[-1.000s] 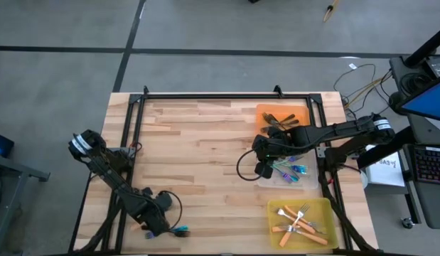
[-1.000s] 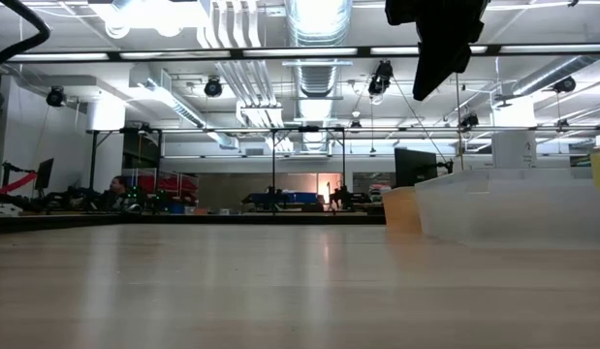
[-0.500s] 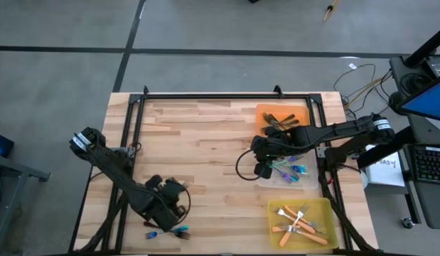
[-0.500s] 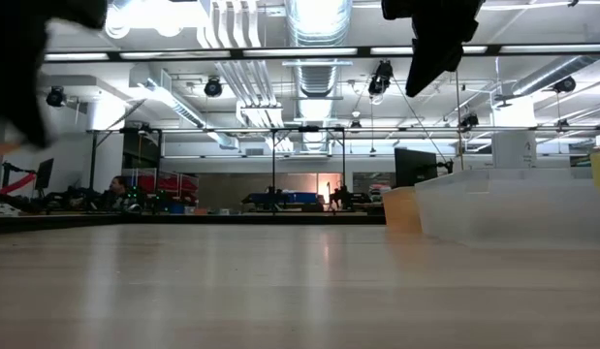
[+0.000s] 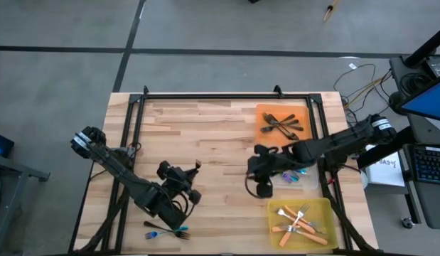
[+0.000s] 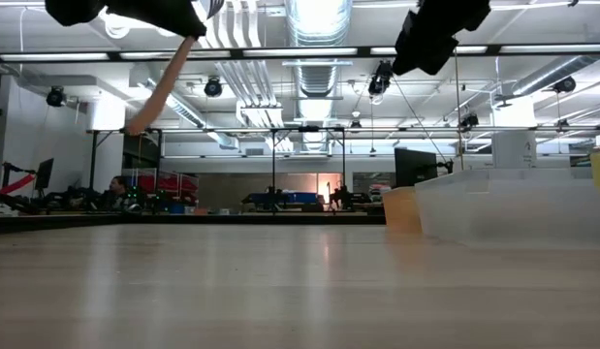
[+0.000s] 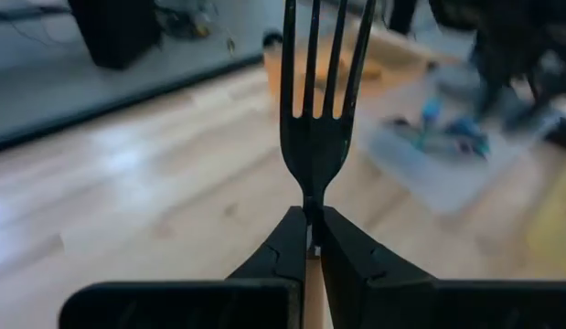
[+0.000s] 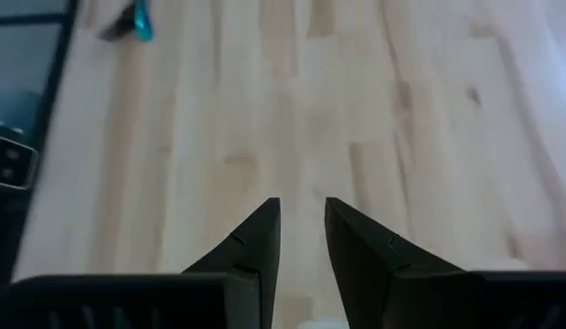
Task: Sort silverware by color (type)
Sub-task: Put the orange fork into the yellow bin, then put the black fork into the orange bin
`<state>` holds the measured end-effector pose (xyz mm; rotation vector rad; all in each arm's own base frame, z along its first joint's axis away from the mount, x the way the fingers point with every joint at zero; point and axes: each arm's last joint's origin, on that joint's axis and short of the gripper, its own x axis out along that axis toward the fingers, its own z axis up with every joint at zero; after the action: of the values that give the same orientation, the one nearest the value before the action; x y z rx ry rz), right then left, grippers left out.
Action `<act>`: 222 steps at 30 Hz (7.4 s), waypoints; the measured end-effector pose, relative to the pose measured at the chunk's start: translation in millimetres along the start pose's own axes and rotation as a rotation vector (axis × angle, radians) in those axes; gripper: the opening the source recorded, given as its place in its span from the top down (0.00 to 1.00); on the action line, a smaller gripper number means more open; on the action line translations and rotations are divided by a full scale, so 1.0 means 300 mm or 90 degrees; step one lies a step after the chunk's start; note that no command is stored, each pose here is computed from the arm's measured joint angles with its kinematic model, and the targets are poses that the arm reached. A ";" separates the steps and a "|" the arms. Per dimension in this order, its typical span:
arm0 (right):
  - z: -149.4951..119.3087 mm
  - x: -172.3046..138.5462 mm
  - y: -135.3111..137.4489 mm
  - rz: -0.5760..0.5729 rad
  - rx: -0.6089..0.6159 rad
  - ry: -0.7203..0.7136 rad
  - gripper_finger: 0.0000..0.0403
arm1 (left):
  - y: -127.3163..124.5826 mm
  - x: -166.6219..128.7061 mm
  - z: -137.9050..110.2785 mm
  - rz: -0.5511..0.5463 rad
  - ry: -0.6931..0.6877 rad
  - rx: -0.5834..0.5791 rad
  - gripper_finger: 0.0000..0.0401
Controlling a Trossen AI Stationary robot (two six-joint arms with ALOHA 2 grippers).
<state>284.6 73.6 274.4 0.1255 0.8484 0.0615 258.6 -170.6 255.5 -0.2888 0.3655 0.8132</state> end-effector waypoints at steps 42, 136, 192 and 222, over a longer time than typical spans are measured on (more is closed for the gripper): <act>0.060 0.136 -0.057 -0.114 -0.076 -0.258 0.67 | -0.125 0.147 0.078 0.059 -0.257 -0.117 1.00; -0.205 -0.226 0.362 -0.112 0.277 0.374 0.91 | -0.238 0.072 0.093 -0.037 -0.080 0.145 0.67; -0.416 -0.147 0.567 -0.025 0.157 0.287 0.61 | -0.165 -0.301 -0.376 -0.187 0.638 0.359 0.67; -0.393 -0.133 0.550 -0.055 0.116 0.218 0.61 | -0.203 -0.171 -0.473 -0.141 0.672 0.398 0.72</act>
<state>168.9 243.2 249.3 0.2537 1.2002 -0.0774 242.8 -298.6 156.2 -0.1406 1.5141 0.2323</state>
